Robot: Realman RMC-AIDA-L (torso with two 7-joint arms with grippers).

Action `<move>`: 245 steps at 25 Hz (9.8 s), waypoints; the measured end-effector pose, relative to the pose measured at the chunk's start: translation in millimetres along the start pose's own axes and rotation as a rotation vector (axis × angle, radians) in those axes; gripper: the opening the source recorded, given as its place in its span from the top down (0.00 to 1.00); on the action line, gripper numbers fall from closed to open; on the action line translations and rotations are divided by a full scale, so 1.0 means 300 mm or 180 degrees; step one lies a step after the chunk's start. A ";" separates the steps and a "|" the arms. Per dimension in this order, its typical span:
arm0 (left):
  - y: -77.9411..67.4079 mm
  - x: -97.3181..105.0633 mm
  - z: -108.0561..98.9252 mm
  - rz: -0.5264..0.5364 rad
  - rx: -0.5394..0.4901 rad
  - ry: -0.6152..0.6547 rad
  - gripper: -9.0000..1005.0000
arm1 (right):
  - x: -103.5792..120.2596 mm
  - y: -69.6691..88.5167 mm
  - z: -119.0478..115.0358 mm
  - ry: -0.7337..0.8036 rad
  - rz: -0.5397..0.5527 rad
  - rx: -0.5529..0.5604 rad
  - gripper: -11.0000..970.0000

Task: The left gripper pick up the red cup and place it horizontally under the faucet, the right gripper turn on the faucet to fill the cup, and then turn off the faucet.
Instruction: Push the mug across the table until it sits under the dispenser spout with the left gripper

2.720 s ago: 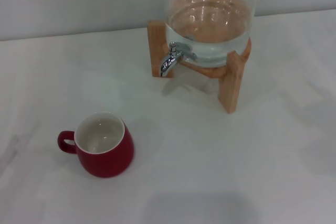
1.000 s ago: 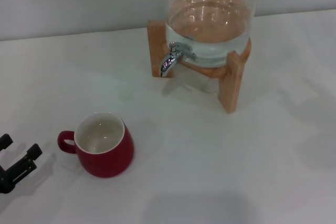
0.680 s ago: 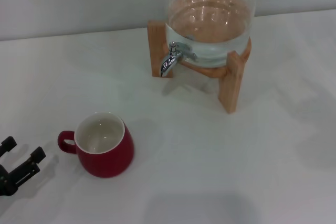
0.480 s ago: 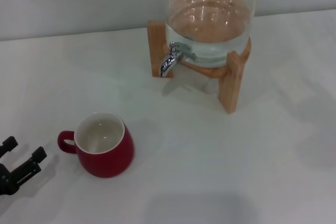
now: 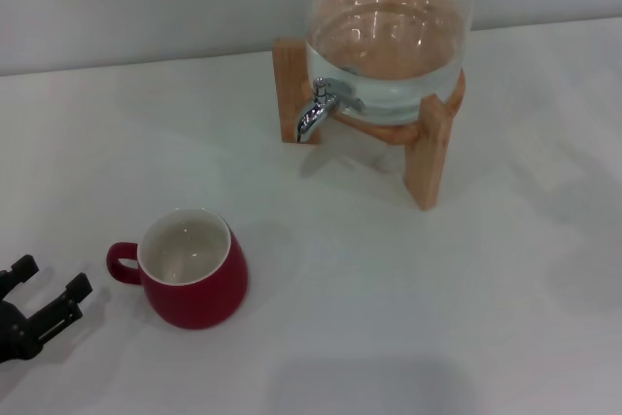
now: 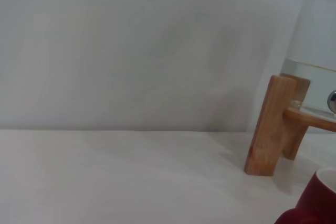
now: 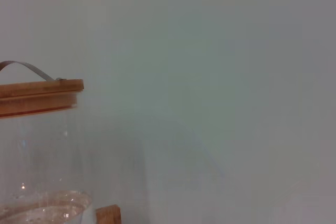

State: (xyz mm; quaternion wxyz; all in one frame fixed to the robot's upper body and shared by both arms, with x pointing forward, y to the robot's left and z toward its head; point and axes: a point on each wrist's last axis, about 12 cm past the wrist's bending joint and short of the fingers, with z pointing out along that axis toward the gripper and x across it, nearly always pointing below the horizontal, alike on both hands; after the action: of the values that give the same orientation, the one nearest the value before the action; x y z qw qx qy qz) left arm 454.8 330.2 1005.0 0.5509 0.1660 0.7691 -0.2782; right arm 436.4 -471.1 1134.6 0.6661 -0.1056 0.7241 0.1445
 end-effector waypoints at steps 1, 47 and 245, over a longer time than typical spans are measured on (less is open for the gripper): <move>0.001 -0.002 0.004 0.0002 0.0002 0.0001 0.13 | 0.000 0.000 0.000 -0.0001 -0.0001 0.0000 0.25; -0.002 -0.026 0.055 0.0221 0.0169 0.0087 0.13 | -0.005 -0.001 0.013 -0.0021 -0.0008 -0.0014 0.25; -0.066 -0.208 0.511 0.0771 0.0220 0.0191 0.85 | 0.006 0.026 0.048 -0.0105 -0.0002 -0.0102 0.25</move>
State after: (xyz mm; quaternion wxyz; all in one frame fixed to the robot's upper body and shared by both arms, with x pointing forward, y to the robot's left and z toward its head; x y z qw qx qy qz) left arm 580.5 224.2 1031.9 0.5511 0.2849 0.7495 -0.2309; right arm 446.9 -458.6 1132.3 0.6763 -0.1141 0.7105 0.1576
